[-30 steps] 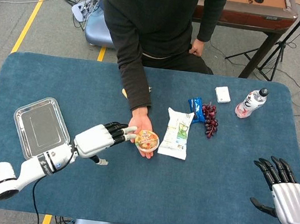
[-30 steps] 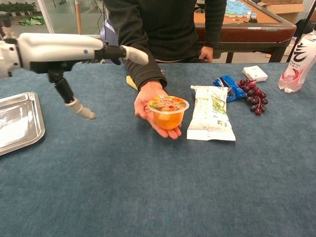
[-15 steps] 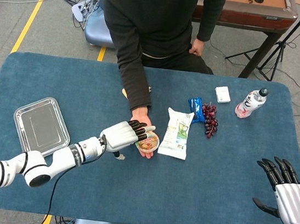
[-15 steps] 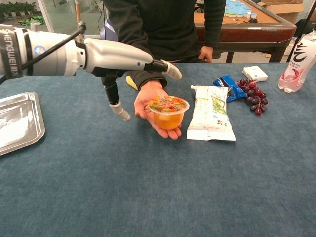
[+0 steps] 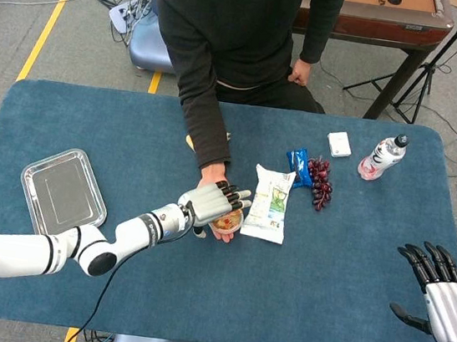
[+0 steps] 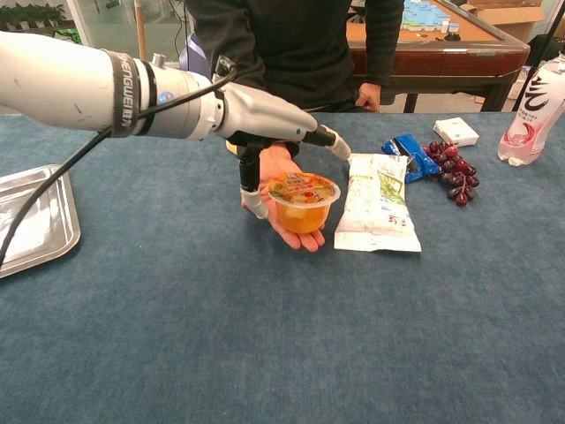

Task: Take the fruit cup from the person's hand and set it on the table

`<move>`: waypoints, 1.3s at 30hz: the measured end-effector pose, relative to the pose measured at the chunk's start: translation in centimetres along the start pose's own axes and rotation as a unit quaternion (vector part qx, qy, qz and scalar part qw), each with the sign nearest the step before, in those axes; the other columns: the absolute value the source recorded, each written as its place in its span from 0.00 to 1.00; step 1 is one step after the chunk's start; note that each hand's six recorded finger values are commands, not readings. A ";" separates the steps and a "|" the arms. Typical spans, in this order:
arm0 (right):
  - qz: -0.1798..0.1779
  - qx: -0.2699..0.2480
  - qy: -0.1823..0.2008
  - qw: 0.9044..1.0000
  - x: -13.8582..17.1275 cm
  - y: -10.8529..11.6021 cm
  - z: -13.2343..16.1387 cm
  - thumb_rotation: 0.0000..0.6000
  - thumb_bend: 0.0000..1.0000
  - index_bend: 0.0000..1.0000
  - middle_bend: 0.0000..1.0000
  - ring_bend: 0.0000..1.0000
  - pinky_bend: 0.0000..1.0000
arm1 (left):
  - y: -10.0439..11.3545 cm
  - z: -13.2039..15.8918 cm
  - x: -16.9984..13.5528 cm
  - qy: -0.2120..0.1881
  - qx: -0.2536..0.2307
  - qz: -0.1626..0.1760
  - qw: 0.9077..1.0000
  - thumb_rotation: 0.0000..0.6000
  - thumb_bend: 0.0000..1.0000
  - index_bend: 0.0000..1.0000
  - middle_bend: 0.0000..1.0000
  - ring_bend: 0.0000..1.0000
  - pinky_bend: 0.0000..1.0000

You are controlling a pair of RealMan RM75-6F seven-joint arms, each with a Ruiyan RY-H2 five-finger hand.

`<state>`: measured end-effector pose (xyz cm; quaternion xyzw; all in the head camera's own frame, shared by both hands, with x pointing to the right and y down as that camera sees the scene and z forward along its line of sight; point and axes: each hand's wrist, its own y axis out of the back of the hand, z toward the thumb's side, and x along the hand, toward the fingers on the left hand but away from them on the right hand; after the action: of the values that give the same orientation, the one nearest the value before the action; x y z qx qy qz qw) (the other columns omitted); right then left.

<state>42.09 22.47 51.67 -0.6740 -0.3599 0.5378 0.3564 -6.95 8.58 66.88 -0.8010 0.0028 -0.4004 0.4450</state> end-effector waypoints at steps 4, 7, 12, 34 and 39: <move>0.000 0.000 -0.001 1.000 0.1 0.0 -0.1 1.00 0.11 0.15 0.14 0.00 0.06 | -0.5 0.3 0.7 0.009 0.017 -0.013 1.000 1.00 0.12 0.03 0.00 0.00 0.09; 0.001 0.000 -0.002 1.000 0.1 0.0 -0.2 1.00 0.11 0.15 0.14 0.00 0.06 | -0.9 0.5 1.1 0.016 0.021 -0.021 0.999 1.00 0.12 0.04 0.00 0.00 0.09; -0.001 0.000 -0.005 1.000 0.2 0.0 -0.3 1.00 0.11 0.15 0.14 0.00 0.06 | -1.1 1.4 1.8 0.021 0.026 -0.020 0.999 1.00 0.12 0.08 0.00 0.01 0.13; -0.003 -0.005 -0.013 1.000 0.7 -0.1 -0.8 1.00 0.10 0.15 0.14 0.00 0.06 | -0.7 1.4 2.1 0.023 0.023 0.039 0.999 1.00 0.12 0.47 0.31 0.44 0.63; -0.006 -0.003 -0.007 1.000 0.7 0.2 -0.4 1.00 0.11 0.15 0.14 0.00 0.06 | -0.5 0.6 0.7 0.018 0.018 0.062 0.998 1.00 0.12 0.48 0.32 0.46 0.66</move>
<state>42.60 22.96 51.27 -0.6689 -0.3684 0.5393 0.3549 -6.28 9.10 67.50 -0.7839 0.0537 -0.3863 0.4831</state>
